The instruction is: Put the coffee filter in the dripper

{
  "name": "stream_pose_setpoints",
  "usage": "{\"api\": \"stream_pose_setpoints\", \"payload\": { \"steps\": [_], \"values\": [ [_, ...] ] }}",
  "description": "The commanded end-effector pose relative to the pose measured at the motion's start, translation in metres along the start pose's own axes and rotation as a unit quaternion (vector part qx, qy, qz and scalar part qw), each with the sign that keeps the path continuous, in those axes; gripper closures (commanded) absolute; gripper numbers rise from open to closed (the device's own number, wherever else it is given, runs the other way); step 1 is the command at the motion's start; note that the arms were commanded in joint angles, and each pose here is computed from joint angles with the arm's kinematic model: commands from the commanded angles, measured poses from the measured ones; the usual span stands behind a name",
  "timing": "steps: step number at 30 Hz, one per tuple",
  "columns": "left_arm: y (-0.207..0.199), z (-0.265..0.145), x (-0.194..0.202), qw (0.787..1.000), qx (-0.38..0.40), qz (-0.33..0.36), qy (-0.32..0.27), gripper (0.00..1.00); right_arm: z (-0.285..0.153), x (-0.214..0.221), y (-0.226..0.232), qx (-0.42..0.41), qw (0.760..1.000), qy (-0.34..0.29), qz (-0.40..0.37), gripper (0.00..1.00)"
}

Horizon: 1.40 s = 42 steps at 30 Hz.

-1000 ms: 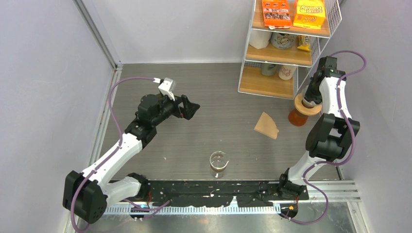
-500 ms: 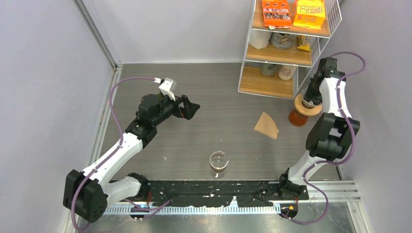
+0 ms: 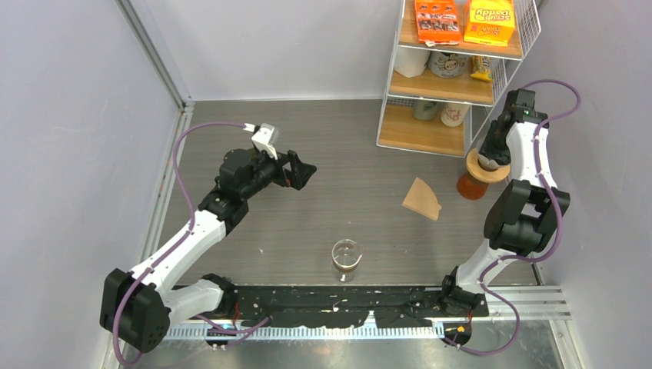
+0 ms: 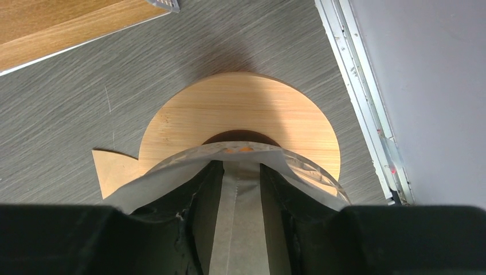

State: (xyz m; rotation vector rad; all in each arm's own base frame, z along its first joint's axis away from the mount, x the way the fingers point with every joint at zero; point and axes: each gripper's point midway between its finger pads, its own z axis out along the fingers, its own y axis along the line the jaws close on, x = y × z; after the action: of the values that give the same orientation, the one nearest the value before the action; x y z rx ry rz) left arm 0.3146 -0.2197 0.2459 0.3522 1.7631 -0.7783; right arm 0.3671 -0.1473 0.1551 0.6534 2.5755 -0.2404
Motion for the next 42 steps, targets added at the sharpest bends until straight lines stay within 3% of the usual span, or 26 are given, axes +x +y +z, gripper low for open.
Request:
{"api": "stream_pose_setpoints", "payload": {
  "steps": [1, 6, 11, 18, 26, 42],
  "values": [
    [-0.003, 0.001, -0.023, 0.999, 0.002, 0.011, -0.030, 0.00, 0.000, -0.003, -0.010, 0.021, 1.000, -0.005, -0.006, 0.57],
    [-0.002, 0.000, -0.022, 1.000, 0.001, 0.011, -0.029, 0.00, 0.000, -0.002, -0.010, 0.021, 1.000, -0.004, -0.004, 0.57],
    [-0.001, -0.001, -0.023, 0.999, -0.002, 0.013, -0.030, 0.00, -0.004, -0.006, -0.008, 0.016, 1.000, -0.013, -0.003, 0.70],
    [-0.002, 0.000, -0.022, 1.000, -0.001, 0.010, -0.027, 0.00, -0.001, -0.004, -0.007, 0.012, 1.000, -0.008, -0.008, 0.72],
    [-0.002, -0.001, -0.022, 1.000, 0.000, 0.010, -0.028, 0.00, -0.004, -0.008, -0.005, 0.004, 1.000, -0.016, -0.011, 0.72],
    [-0.007, -0.001, -0.021, 1.000, 0.011, 0.007, -0.023, 0.01, -0.045, -0.041, -0.004, -0.009, 0.995, -0.095, 0.014, 0.67]
  ]
}}
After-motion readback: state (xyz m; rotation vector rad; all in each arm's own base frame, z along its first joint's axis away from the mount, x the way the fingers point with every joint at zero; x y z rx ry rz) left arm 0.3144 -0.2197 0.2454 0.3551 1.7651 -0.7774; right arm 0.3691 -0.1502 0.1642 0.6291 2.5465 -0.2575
